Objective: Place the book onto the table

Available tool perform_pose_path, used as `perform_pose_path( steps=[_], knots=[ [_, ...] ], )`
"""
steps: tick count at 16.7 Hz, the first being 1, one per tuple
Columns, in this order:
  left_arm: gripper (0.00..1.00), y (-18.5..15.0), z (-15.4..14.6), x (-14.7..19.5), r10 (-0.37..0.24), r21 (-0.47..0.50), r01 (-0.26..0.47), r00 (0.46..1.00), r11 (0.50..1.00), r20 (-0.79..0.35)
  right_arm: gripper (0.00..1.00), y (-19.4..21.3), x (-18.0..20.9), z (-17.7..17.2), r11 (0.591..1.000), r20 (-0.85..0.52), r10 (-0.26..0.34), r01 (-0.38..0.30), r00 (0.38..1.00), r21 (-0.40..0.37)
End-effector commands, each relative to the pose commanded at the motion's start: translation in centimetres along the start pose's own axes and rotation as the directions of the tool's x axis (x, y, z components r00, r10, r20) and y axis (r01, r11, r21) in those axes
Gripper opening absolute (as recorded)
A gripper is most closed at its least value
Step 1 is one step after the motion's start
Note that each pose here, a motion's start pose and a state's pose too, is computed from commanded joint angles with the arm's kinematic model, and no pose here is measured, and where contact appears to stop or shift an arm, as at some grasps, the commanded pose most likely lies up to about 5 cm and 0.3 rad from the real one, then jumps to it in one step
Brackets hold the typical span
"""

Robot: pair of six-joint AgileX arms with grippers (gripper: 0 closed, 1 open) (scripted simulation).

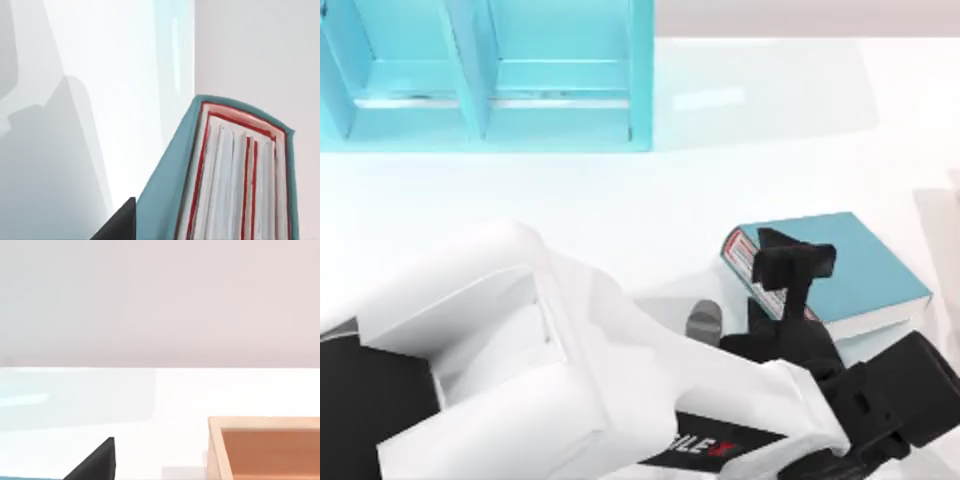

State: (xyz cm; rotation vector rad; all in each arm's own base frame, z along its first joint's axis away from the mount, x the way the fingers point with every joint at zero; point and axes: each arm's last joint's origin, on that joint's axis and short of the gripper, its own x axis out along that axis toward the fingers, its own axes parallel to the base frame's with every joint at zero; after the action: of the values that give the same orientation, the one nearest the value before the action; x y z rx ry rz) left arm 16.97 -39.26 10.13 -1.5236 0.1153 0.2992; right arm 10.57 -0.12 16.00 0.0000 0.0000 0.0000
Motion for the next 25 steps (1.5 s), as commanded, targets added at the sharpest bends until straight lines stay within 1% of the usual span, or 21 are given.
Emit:
perform_pose_path(
  steps=[8,11,16,20,25],
  knots=[
    [1.0,0.1,0.0,0.0,0.002,0.005,-0.002,1.0,1.0,0.0,1.0,0.0,0.0,0.0,1.0,0.0,0.0,0.0,1.0,0.0],
    [1.0,0.4,-0.3,-0.8,0.005,-0.008,-0.005,1.0,1.0,-0.003,1.0,0.0,0.0,0.0,1.0,0.0,0.0,0.0,1.0,0.0],
    [1.0,1.9,-0.9,-4.4,0.03,-0.037,-0.031,0.999,0.999,-0.016,1.0,0.0,0.0,0.0,1.0,0.0,0.0,0.0,1.0,0.0],
    [1.0,3.0,-0.4,-8.1,0.048,-0.032,-0.048,0.999,0.998,-0.014,1.0,0.0,0.0,0.0,1.0,0.0,0.0,0.0,1.0,0.0],
    [1.0,3.4,1.1,-12.2,0.033,-0.001,-0.033,0.999,0.999,0.002,1.0,0.0,0.0,0.0,1.0,0.0,0.0,0.0,1.0,0.0]
  ],
)
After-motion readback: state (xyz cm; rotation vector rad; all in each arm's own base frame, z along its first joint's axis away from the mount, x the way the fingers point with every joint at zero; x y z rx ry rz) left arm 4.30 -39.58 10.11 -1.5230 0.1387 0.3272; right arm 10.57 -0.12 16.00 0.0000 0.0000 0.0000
